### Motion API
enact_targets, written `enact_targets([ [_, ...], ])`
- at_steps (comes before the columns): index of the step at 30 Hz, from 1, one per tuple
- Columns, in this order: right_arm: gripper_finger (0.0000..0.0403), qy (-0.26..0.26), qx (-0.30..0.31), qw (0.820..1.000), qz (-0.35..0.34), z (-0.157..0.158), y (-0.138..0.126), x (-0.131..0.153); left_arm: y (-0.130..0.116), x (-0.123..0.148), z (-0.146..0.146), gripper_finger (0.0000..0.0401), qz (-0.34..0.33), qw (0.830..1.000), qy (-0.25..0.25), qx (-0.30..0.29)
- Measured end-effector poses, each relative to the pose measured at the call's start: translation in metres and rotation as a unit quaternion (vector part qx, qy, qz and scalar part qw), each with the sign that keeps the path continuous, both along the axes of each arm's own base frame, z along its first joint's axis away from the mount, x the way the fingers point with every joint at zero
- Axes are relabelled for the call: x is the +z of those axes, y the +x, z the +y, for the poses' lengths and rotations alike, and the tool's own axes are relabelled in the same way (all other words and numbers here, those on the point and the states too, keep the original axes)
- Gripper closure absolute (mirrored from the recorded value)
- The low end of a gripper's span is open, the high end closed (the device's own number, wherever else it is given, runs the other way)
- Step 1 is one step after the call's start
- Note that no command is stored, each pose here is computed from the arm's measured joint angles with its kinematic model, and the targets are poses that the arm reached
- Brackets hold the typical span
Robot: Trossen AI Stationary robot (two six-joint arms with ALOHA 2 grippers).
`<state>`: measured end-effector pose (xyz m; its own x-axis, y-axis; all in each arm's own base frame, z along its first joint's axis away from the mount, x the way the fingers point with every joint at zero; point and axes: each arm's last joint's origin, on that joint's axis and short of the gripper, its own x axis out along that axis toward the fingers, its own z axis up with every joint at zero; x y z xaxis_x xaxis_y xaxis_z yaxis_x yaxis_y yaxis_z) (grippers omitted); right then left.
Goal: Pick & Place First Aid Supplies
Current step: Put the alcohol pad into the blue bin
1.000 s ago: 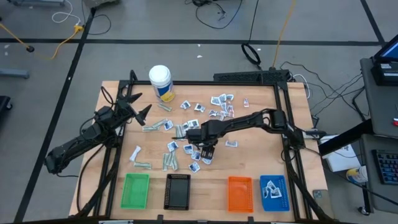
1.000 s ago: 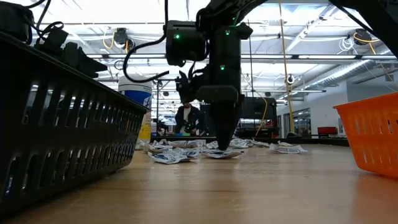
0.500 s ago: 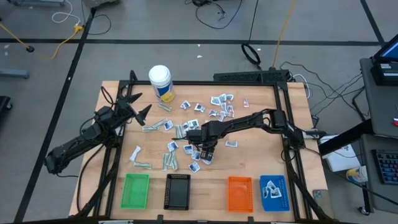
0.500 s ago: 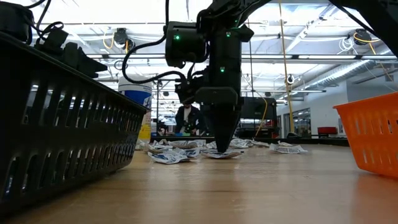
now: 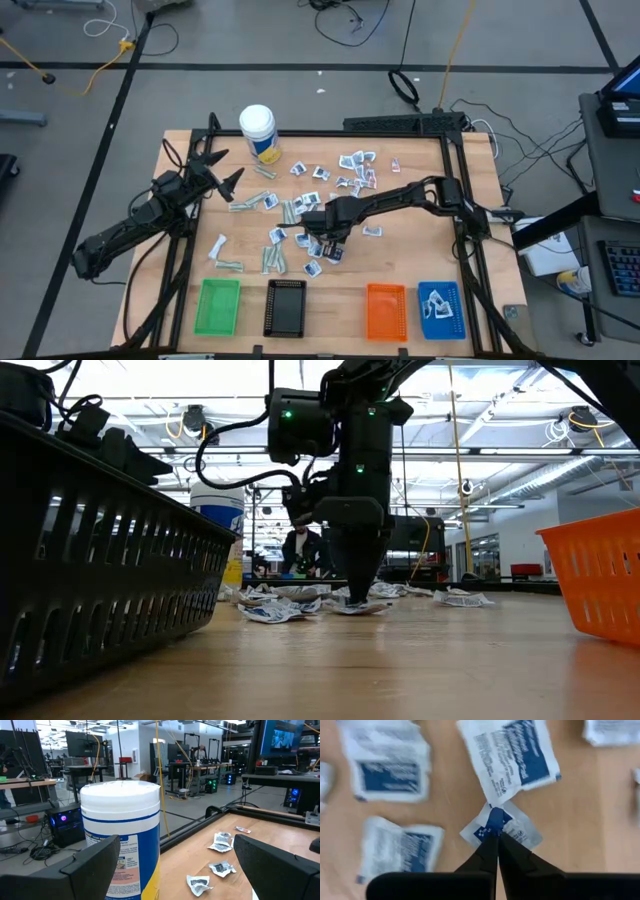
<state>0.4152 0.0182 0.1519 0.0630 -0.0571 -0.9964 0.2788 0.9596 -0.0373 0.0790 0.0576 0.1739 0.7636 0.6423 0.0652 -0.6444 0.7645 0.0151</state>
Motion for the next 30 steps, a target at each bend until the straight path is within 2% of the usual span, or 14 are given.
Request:
enact_targets([
  [9,0.0402,0.004,-0.035,0.999,-0.01,-0.002,-0.016,0.041,0.0,0.0,0.0,0.0004,0.0,1.0,0.0,0.0],
  [21,0.0403,0.017,-0.159,0.987,-0.023,-0.001,-0.037,0.081,0.0,0.0,0.0,0.0004,0.0,1.0,0.0,0.0],
  [30,0.0403,0.013,-0.245,0.969,0.01,0.037,-0.054,0.089,0.0,0.0,0.0,0.0004,0.0,1.0,0.0,0.0],
])
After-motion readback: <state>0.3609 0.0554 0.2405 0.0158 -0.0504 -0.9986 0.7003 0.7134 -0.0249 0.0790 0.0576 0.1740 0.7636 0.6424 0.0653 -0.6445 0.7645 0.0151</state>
